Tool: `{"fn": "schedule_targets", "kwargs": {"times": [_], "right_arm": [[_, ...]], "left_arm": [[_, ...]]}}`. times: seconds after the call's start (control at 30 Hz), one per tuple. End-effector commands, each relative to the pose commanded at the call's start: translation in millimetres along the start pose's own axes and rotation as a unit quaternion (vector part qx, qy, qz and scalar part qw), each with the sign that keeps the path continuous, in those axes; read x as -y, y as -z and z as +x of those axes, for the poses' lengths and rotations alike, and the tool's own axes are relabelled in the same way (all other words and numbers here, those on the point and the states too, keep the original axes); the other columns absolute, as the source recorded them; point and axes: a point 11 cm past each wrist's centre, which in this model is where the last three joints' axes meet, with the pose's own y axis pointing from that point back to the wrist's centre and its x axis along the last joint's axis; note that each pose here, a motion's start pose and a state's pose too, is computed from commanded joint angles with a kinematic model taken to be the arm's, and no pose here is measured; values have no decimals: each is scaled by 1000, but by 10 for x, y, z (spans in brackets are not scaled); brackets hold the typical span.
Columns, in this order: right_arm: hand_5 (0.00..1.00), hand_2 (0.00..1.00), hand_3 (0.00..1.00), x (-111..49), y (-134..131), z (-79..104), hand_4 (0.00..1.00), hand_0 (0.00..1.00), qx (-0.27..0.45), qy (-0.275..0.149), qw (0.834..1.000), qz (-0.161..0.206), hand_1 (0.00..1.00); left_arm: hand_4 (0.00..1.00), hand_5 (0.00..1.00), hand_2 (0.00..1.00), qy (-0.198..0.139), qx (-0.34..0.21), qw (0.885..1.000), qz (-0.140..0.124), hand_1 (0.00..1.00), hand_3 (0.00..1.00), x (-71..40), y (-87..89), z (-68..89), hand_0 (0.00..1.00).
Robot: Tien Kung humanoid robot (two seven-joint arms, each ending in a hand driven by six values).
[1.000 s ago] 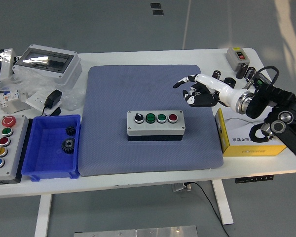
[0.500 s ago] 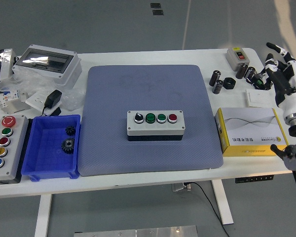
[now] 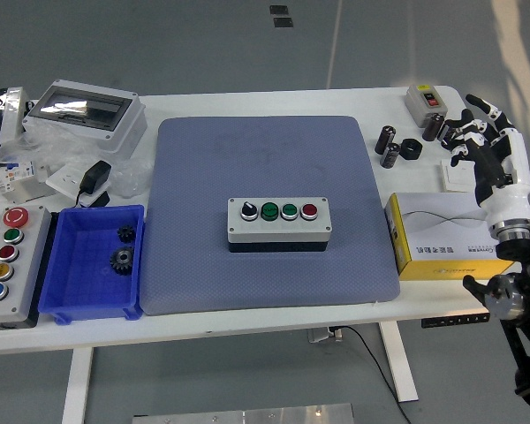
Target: Pick up the button,place it on the desk,press the button,press the button
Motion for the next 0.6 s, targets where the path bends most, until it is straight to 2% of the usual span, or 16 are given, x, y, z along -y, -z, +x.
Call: {"fn": "schedule_targets", "kwargs": {"times": [0.03,0.07,0.43,0.47,0.6], "right_arm": [[363,699,724,-1,-7,-2,693,644,0,0,1000,-1,679],[416,725,738,0,-14,-2,745,755,0,0,1000,-1,722],[456,734,748,-21,-66,-3,765,779,4,-2,1000,-8,736],[524,760,760,-24,-68,1,787,806,6,-3,1000,-8,762],[524,760,760,-34,-67,6,787,806,24,-6,1000,-9,762]], "left_arm": [[598,217,529,-1,0,1000,0,524,585,0,-2,7,619],[598,216,529,-1,0,1000,0,524,585,-1,-4,13,619],[599,216,529,-4,1,1000,3,524,586,3,21,38,619],[602,219,529,-4,1,1000,3,525,589,3,22,39,619],[602,219,529,-2,0,1000,4,525,589,5,37,11,619]]}}
